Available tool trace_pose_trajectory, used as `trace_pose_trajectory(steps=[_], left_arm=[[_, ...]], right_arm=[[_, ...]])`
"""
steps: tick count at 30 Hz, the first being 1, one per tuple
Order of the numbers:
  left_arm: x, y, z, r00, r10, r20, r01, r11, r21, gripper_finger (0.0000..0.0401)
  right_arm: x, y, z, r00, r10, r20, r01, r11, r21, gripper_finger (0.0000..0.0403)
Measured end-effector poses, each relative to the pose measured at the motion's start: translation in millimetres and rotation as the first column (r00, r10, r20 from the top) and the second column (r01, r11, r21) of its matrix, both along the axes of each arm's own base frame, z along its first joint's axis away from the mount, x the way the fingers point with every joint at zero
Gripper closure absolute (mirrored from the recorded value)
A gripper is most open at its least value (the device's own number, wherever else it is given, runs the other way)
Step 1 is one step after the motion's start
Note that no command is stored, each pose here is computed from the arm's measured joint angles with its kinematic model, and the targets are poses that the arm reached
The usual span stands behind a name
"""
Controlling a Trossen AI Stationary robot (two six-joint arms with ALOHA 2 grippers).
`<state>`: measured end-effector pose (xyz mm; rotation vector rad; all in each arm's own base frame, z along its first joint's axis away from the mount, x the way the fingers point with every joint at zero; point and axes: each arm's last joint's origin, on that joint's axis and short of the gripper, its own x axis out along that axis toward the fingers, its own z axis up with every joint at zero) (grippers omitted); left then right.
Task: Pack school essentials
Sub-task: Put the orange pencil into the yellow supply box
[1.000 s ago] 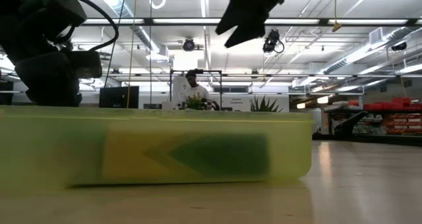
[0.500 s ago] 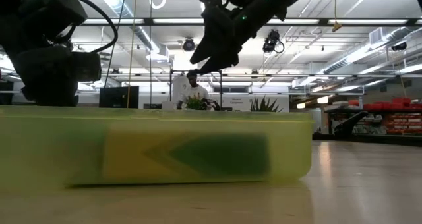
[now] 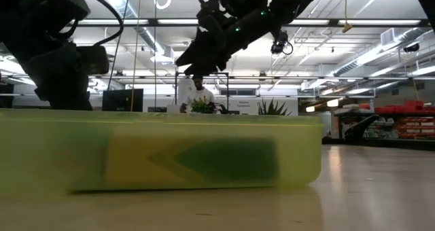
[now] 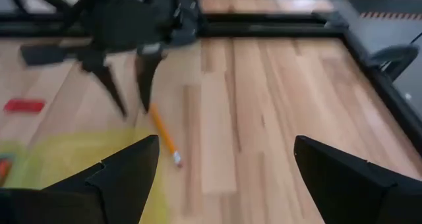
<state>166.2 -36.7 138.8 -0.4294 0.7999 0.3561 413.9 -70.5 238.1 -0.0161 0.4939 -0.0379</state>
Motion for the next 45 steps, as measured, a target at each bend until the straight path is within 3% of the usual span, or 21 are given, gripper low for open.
trace_pose_trajectory(steps=[5,10,16,21,27,36,39,45], left_arm=[[-2,-3,-1,0.998,-0.058,-0.025,0.059,0.997,0.042,0.0264],[-4,-8,-1,0.996,-0.090,-0.026,0.091,0.995,0.042,0.0246],[-7,-9,-5,1.000,-0.021,-0.009,0.022,0.994,0.105,0.0235],[-14,-9,-18,0.998,-0.022,0.057,0.015,0.992,0.126,0.0251],[-24,-6,-30,0.999,-0.010,0.032,0.005,0.985,0.172,0.0272],[-32,-3,-41,1.000,-0.001,0.026,-0.003,0.989,0.149,0.0281],[-33,-3,-44,1.000,0.016,0.022,-0.018,0.993,0.120,0.0300],[-39,-1,-49,0.999,0.046,0.004,-0.046,0.996,0.079,0.0383]], right_arm=[[1,-5,3,0.999,0.003,0.034,-0.002,0.999,-0.052,0.0044],[0,-8,3,0.999,-0.019,0.033,0.020,1.000,-0.024,0.0044],[1,-8,5,0.998,-0.010,0.054,0.012,0.999,-0.039,0.0044],[2,-7,6,0.997,0.014,0.071,-0.012,1.000,-0.028,0.0044],[4,0,9,0.994,0.036,0.103,-0.034,0.999,-0.021,0.0044],[6,7,10,0.992,0.059,0.112,-0.056,0.998,-0.029,0.0044],[7,8,13,0.992,0.055,0.115,-0.053,0.998,-0.021,0.0044],[13,9,36,0.984,0.060,0.167,-0.056,0.998,-0.029,0.0044]])
